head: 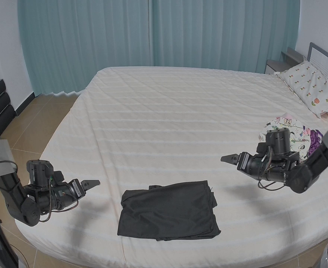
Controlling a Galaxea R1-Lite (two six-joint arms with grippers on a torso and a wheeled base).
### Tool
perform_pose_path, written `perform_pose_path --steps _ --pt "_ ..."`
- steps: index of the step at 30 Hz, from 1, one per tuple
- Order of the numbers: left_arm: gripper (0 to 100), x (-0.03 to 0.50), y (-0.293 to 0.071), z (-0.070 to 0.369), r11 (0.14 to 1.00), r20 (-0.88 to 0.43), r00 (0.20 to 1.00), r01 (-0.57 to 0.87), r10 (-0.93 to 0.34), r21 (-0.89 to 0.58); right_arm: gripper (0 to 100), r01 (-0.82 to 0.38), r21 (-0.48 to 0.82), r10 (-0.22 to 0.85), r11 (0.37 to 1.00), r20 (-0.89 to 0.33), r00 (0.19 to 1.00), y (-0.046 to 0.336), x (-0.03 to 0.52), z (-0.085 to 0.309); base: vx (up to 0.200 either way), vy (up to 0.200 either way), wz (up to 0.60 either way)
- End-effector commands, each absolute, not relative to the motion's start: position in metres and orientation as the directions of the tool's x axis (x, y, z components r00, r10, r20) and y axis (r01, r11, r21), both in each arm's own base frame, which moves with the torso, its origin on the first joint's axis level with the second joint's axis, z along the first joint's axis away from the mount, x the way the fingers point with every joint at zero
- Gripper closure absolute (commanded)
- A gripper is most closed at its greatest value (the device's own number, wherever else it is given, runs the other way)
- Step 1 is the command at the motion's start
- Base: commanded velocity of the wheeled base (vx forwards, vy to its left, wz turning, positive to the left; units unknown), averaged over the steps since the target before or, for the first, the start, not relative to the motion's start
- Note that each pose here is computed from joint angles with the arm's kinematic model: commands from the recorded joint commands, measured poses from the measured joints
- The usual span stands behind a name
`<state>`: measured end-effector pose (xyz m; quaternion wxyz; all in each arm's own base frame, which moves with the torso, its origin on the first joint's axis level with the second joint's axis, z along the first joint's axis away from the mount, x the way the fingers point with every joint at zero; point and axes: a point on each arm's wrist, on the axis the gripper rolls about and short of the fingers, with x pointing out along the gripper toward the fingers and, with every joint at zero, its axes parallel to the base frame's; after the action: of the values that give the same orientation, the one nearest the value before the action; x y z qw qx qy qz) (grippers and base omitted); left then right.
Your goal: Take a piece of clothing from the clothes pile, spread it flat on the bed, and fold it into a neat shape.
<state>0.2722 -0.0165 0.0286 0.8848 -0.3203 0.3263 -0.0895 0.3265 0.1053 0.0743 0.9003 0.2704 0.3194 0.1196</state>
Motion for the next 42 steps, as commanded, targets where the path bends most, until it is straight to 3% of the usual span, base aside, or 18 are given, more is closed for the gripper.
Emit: perform_pose_path --steps 1,6,12,15,17,19,24,27,33,37,42 --pt "0 0.193 -0.015 0.117 0.776 -0.228 0.901 0.165 -0.37 -0.609 0 -0.198 0.557 0.385 0.807 -0.241 0.891 0.072 0.199 0.167 0.0 0.0 0.0" --pt "0 0.15 -0.013 0.136 0.774 -0.11 0.924 0.236 -0.365 -0.588 0 -0.205 0.442 0.299 0.873 -0.154 0.942 0.05 0.141 0.17 0.0 0.0 0.0" --pt "0 0.108 -0.006 0.126 0.755 -0.188 0.934 0.116 -0.304 -0.645 0 -0.169 0.408 0.211 0.897 -0.059 0.976 0.02 0.065 0.137 0.0 0.0 0.0" --pt "0 0.089 -0.006 0.133 0.751 -0.126 0.943 0.158 -0.306 -0.641 0 -0.14 0.4 0.16 0.906 -0.017 0.987 0.012 0.05 0.135 0.0 0.0 0.0" --pt "0 0.065 -0.006 0.137 0.756 -0.051 0.95 0.213 -0.309 -0.618 0 -0.05 0.366 0.066 0.929 -0.032 0.997 0.004 0.031 0.125 0.0 0.0 0.0" --pt "0 0.053 -0.007 0.135 0.762 -0.036 0.95 0.226 -0.311 -0.606 0 -0.049 0.341 0.06 0.939 -0.02 0.998 0.0 0.017 0.117 0.0 0.0 0.0" --pt "0 0.028 -0.007 0.119 0.793 -0.078 0.946 0.217 -0.315 -0.57 0 -0.034 0.292 0.062 0.956 -0.088 0.994 -0.004 -0.006 0.089 0.0 0.0 0.0" --pt "0 0.014 -0.008 0.106 0.796 -0.11 0.932 0.229 -0.345 -0.56 0 -0.048 0.282 0.069 0.958 -0.062 0.996 -0.006 -0.016 0.083 0.0 0.0 0.0" --pt "0 -0.014 -0.007 0.09 0.805 -0.03 0.926 0.31 -0.376 -0.506 0 -0.01 0.279 0.027 0.96 -0.059 0.998 -0.005 -0.015 0.084 0.0 0.0 0.0" --pt "0 -0.024 -0.007 0.087 0.865 0.089 0.949 0.312 -0.302 -0.393 0 0.009 0.185 0.001 0.983 -0.056 0.998 -0.004 -0.015 0.084 0.0 0.0 0.0" --pt "0 -0.024 -0.004 0.085 0.95 0.091 0.985 0.169 -0.15 -0.262 0 0.055 0.118 -0.051 0.992 -0.043 0.998 -0.003 -0.017 0.084 0.0 0.0 0.0"
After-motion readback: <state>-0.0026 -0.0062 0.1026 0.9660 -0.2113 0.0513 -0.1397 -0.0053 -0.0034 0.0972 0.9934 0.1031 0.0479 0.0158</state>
